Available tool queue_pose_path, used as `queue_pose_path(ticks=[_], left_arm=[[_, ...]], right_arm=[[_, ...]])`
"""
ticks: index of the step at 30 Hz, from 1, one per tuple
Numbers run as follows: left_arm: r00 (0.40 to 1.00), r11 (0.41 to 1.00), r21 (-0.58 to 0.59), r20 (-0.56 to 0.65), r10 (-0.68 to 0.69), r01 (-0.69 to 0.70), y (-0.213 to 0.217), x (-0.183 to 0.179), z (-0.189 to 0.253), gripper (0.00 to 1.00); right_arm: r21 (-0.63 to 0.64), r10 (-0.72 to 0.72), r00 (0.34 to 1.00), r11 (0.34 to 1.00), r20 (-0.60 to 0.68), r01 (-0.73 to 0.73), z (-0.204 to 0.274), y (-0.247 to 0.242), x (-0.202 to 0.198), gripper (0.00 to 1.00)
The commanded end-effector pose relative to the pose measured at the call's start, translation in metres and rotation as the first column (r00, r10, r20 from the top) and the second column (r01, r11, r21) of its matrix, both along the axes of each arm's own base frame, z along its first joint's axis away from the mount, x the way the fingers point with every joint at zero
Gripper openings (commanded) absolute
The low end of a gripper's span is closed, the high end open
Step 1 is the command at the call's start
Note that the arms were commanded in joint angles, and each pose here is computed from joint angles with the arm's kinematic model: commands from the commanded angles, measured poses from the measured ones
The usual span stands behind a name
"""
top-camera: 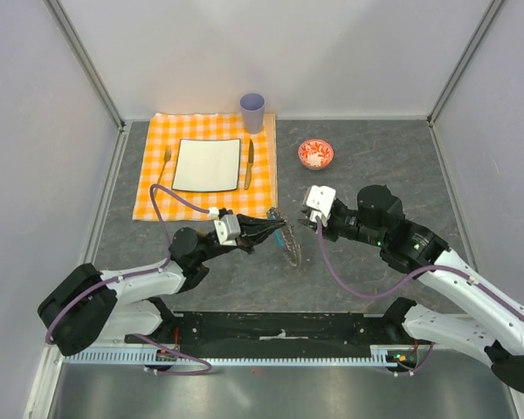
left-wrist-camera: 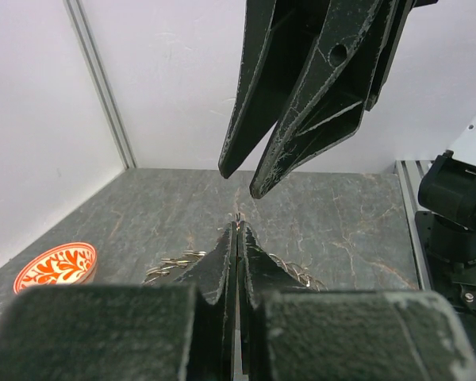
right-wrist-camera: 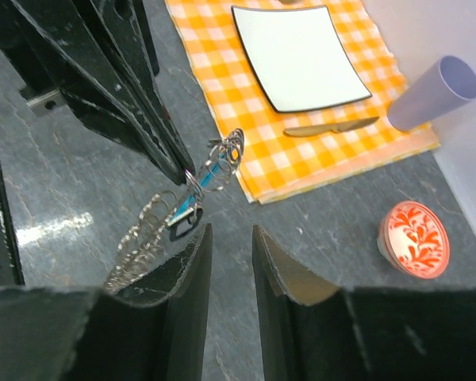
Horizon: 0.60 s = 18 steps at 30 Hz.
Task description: Put the keys on the keyring
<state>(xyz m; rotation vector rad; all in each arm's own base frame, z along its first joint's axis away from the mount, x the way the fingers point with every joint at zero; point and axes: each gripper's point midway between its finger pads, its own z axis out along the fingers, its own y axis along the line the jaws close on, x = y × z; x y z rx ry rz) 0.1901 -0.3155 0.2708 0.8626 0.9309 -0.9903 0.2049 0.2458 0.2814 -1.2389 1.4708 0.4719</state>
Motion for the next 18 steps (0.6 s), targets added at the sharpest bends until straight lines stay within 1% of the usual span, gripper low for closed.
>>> queue_pose_path(ticks=[1,5,18], left_arm=[[0.965,0.947,-0.318,0.258,0.05,0.036,0.03,-0.024,0.096,0.02],[0.962,0.945,-0.324,0.268,0.048,0.043,0.03,-0.024,0.101,0.02],[0.962,0.955,-0.293,0.269,0.039,0.043,0.021,-0.019,0.105,0.02]], right_arm=[[0.134,0.106,0.994,0.985,0.017,-0.107,0.024,0.019,-0.008,0.35],[0.14,0.135,0.991,0.981,-0.003,-0.133,0.02,0.024,-0.009,0.35],[0.131,0.082,0.994,0.989,-0.073,-0.072,-0.004,0.012,-0.004,0.34]])
